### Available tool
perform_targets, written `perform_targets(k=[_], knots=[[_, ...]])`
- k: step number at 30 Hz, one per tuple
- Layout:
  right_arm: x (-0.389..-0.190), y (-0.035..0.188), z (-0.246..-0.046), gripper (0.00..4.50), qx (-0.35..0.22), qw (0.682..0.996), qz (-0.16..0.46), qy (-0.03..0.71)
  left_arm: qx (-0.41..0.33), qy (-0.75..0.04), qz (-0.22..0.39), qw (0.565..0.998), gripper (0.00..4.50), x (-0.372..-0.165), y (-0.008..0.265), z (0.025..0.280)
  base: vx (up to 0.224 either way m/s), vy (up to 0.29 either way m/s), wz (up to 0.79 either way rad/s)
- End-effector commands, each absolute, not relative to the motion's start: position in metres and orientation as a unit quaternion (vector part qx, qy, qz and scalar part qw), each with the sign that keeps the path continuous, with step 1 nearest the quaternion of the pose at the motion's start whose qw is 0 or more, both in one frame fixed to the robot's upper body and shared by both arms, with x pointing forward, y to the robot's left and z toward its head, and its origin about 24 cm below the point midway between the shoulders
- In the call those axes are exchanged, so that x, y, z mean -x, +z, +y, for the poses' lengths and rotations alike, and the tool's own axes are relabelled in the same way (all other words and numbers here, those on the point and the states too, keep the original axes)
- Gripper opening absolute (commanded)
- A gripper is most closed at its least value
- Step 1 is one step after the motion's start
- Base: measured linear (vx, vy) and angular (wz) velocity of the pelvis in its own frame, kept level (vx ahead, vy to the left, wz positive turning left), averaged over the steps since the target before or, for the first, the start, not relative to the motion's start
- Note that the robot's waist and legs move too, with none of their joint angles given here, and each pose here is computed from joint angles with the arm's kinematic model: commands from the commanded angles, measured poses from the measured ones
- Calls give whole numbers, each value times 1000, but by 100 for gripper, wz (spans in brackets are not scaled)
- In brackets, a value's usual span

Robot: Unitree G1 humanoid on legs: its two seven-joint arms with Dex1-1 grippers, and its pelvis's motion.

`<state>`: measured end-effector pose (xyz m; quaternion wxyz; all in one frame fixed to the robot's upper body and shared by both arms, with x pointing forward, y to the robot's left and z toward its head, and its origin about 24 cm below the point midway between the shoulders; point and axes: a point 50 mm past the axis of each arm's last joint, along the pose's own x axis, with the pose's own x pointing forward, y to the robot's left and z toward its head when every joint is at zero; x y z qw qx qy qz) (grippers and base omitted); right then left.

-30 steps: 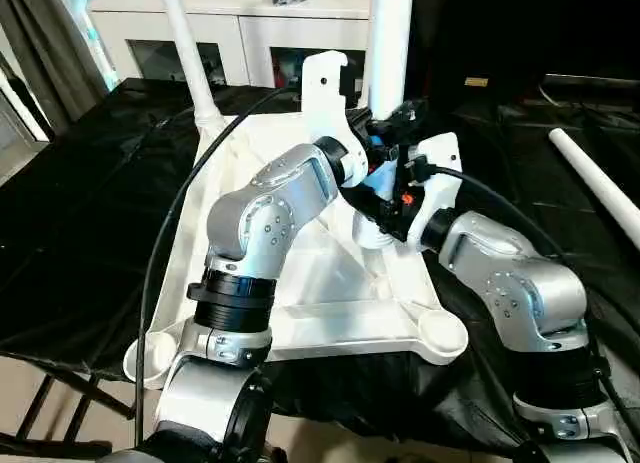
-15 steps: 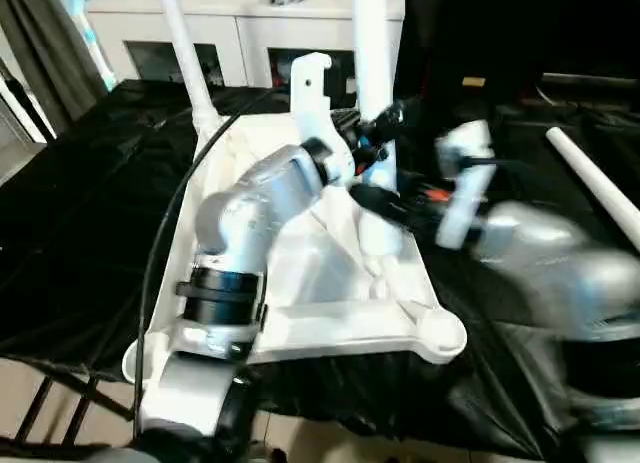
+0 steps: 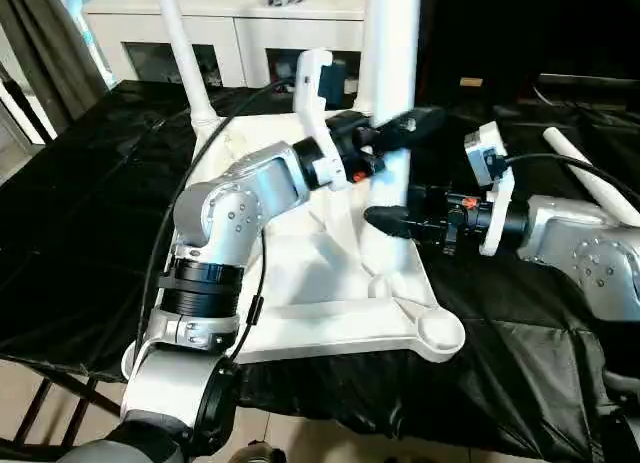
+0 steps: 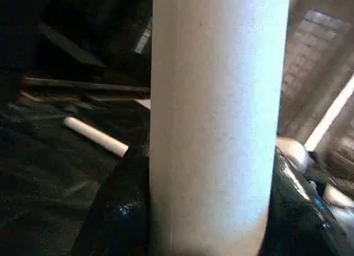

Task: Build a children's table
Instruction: Pick table leg

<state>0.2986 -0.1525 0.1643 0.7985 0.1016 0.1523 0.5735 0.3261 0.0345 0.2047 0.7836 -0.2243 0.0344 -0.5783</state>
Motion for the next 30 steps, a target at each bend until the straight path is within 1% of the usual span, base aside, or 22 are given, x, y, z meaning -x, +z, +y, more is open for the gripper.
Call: perform_targets(k=[1,11,16,30], knots=[[-297,167,-151,349,-109,779,161,596,214,-607,15,765,190,-320,217,31,0,0,0],[-296,163,-151,349,-116,754,184,620,216,-622,9,752,190,-317,219,30,0,0,0],[-297,162,-150,349,-119,750,186,624,213,-637,12,741,190,-313,219,28,0,0,0],[-299,164,-151,349,-111,749,174,629,205,-649,20,732,190,-310,216,26,0,0,0]])
